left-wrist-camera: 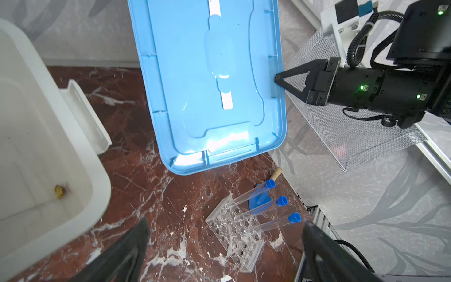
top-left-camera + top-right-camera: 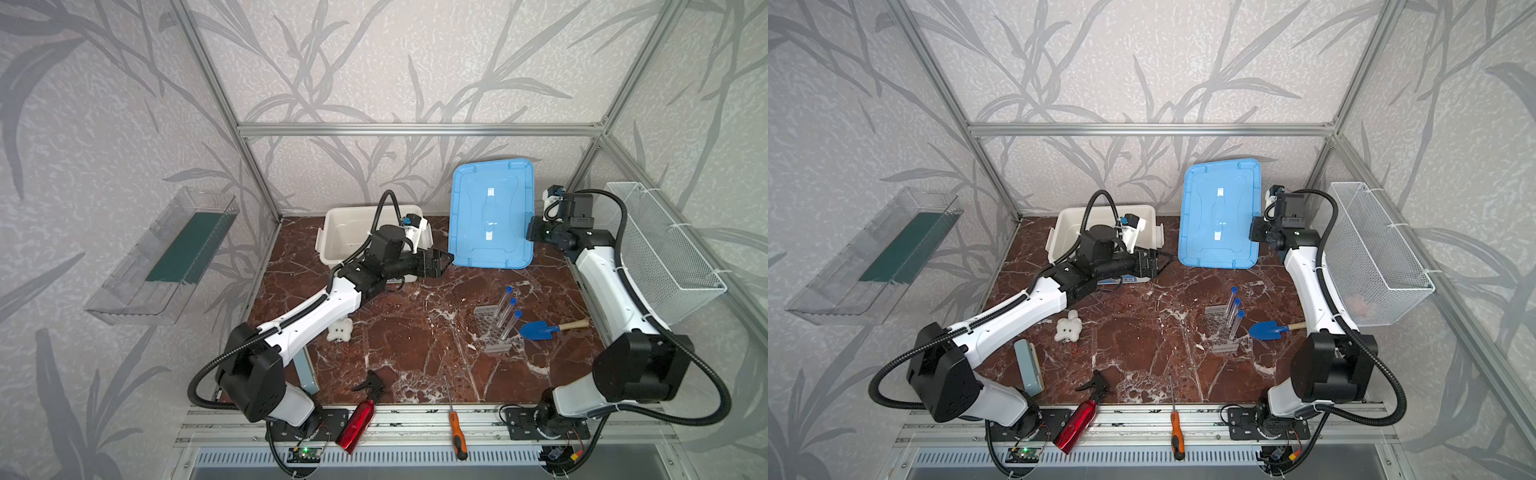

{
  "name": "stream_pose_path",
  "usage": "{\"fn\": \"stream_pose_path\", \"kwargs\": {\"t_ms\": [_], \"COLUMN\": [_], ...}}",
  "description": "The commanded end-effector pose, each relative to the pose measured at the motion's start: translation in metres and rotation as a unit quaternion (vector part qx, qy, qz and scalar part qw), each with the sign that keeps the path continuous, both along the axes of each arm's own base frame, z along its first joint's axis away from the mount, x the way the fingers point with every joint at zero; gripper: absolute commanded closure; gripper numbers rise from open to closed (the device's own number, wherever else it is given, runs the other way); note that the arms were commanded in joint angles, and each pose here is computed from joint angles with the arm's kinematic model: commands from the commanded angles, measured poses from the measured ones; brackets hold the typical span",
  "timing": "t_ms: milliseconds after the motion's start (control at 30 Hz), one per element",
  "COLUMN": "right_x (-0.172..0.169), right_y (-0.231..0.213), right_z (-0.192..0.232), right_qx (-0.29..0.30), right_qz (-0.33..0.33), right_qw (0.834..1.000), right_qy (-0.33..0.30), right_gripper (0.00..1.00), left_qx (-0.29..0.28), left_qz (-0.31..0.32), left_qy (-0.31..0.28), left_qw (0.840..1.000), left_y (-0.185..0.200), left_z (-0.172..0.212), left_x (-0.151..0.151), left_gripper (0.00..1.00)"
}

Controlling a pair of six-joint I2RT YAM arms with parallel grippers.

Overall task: Organize the chemistry lab equipment
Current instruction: 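Lift the blue lid upright with the right gripper while the left gripper grasps its edge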

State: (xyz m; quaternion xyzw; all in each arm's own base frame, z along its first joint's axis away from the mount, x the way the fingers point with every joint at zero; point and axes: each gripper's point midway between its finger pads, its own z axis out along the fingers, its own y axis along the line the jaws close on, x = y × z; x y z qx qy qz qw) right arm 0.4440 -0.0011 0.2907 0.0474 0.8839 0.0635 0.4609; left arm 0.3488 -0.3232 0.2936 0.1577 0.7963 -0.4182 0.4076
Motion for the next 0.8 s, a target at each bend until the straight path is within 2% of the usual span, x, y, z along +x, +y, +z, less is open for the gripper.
{"fn": "stream_pose_path", "kwargs": {"t_ms": [0, 233, 467, 700, 767], "right_x": [-0.020, -0.049, -0.073, -0.074, -0.073], "right_y": [0.017, 0.041, 0.061, 0.066, 0.068], "right_z": [0.066, 0.098, 0.109, 0.096, 0.093], "right_qx": [0.036, 0.083, 0.135, 0.154, 0.155], "right_qz": [0.033, 0.083, 0.124, 0.133, 0.135], "right_qw": [0.995, 0.985, 0.972, 0.969, 0.968], "right_qy": [-0.090, -0.125, -0.145, -0.143, -0.141], "right_gripper": [1.00, 1.00, 1.00, 1.00, 1.00], "left_qx": [-0.020, -0.044, -0.093, -0.120, -0.124], "left_qz": [-0.017, -0.022, -0.073, -0.093, -0.094], "left_qy": [-0.086, -0.120, -0.149, -0.134, -0.129], "left_qw": [0.996, 0.992, 0.982, 0.979, 0.979], "left_y": [0.011, 0.023, 0.010, 0.004, 0.003], "left_z": [0.059, 0.081, 0.107, 0.108, 0.109], "left_x": [-0.001, 0.016, 0.004, 0.000, 0.000], "left_gripper": [0.01, 0.01, 0.01, 0.24, 0.35]}}
